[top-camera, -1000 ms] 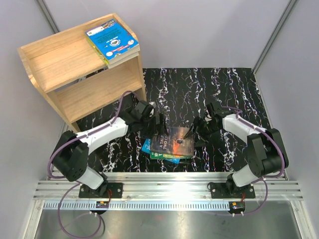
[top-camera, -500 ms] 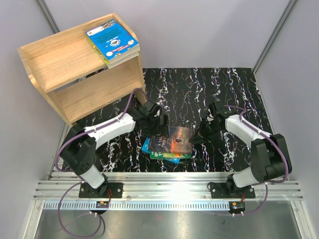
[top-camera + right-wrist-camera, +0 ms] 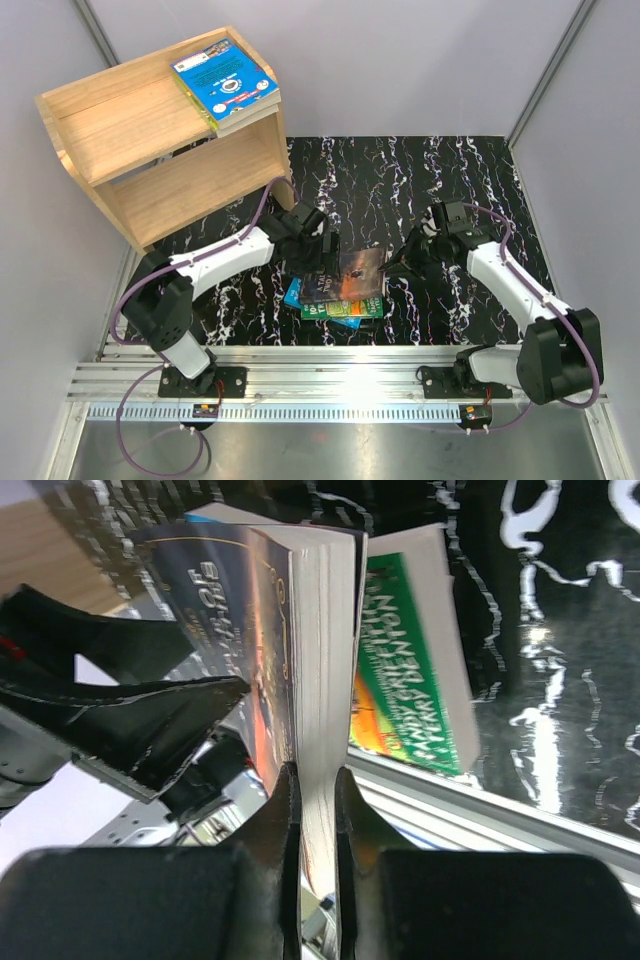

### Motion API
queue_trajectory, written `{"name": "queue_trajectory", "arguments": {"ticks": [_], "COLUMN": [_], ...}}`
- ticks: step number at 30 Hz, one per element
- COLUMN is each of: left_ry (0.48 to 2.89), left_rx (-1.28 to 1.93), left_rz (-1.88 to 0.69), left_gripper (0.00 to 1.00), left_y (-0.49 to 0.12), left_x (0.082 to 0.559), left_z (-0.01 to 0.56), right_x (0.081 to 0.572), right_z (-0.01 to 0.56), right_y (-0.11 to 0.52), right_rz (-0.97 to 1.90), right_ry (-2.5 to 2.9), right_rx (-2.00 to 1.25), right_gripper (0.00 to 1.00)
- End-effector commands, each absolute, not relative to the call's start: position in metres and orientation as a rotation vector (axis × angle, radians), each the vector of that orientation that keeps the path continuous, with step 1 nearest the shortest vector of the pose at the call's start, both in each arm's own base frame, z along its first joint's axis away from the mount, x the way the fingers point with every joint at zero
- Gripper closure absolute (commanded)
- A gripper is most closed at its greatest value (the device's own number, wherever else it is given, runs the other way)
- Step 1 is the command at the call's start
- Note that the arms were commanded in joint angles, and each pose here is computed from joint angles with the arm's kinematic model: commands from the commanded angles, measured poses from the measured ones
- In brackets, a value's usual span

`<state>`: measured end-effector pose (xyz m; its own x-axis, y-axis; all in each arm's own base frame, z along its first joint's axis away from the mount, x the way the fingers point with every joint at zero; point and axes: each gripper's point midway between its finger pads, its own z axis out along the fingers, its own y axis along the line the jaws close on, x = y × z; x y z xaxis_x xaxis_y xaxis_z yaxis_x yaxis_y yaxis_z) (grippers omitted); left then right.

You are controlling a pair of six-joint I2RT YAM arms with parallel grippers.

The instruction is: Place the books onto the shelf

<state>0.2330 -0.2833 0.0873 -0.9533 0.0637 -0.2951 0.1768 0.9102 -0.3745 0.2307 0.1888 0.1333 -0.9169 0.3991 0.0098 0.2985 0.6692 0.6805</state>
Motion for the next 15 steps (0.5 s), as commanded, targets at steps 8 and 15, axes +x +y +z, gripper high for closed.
{"name": "queue_trajectory", "arguments": {"ticks": [8,15], "left_ry": [2.467,2.379], "left_rx": [0.209,0.175], "left_rz": [-0.584,-0.567], "left_gripper": [0.01,0.01], "left_y": [-0.282,-0.253], "left_x": [0.264,0.25], "left_z": [0.217,0.231], "right_x": [0.241,0.231], "right_z": [0.208,0.211], "right_y": [0.221,0.22], "right_rz": [1.444,1.459], "right_ry": [2.498,2.497], "right_rx": [0.454,0.453], "right_gripper": [1.0,1.0]}}
